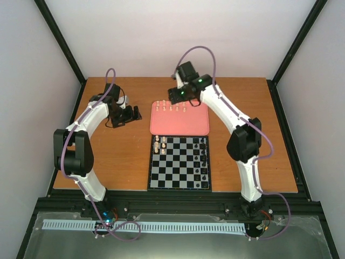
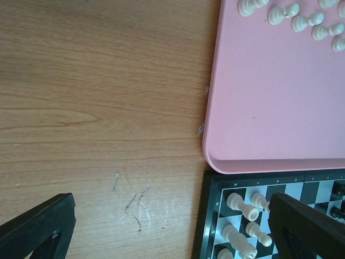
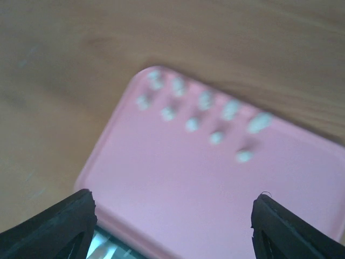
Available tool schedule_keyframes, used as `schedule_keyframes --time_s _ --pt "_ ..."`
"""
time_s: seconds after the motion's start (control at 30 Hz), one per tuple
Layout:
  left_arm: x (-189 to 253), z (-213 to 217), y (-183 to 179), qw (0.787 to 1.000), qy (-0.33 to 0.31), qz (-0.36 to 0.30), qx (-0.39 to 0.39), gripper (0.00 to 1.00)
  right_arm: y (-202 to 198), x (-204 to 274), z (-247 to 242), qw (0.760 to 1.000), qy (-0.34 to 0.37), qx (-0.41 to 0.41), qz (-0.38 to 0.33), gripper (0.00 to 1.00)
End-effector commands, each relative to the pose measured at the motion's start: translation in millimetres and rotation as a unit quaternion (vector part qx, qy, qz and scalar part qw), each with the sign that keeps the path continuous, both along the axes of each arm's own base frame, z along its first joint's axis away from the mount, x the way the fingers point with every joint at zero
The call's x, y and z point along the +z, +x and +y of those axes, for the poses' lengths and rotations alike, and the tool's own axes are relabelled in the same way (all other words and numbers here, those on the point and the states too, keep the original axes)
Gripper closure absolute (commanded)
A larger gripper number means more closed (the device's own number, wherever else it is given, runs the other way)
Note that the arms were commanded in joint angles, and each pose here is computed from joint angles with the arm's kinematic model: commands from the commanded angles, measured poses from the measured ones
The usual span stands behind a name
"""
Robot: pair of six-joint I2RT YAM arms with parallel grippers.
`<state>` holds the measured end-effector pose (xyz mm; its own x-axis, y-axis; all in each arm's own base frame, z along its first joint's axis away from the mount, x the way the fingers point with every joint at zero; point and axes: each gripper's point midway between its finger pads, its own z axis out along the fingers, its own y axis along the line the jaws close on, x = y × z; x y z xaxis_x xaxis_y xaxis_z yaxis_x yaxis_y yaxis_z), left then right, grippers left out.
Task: Set up the chess pieces on the board
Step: Pick up the chess piece from the storage box.
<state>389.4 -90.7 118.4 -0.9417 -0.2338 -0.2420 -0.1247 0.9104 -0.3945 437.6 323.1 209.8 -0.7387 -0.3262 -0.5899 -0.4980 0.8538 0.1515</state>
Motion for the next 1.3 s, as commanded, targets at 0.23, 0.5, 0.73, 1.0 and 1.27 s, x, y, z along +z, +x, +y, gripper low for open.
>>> schedule_keyframes --time_s 0.23,0.5,0.73,1.0,1.27 --pt "17 3 15 1.0 0.003 -0.026 0.002 0.0 113 -65 -67 0.995 0.018 -0.093 0.032 0.33" --pt "14 6 18 1.0 0.013 -0.024 0.003 0.0 126 -94 -57 0.997 0.029 -0.067 0.033 0.4" --pt "7 5 21 1.0 0.011 -0.018 0.002 0.0 132 -109 -54 0.996 0.035 -0.074 0.037 0.41" --pt "2 4 21 1.0 0.009 -0.012 0.002 0.0 142 -121 -54 0.996 0.03 -0.083 0.031 0.42" --pt "0 4 21 1.0 0.009 -0.01 0.002 0.0 144 -135 -57 0.995 0.017 -0.091 0.033 0.43"
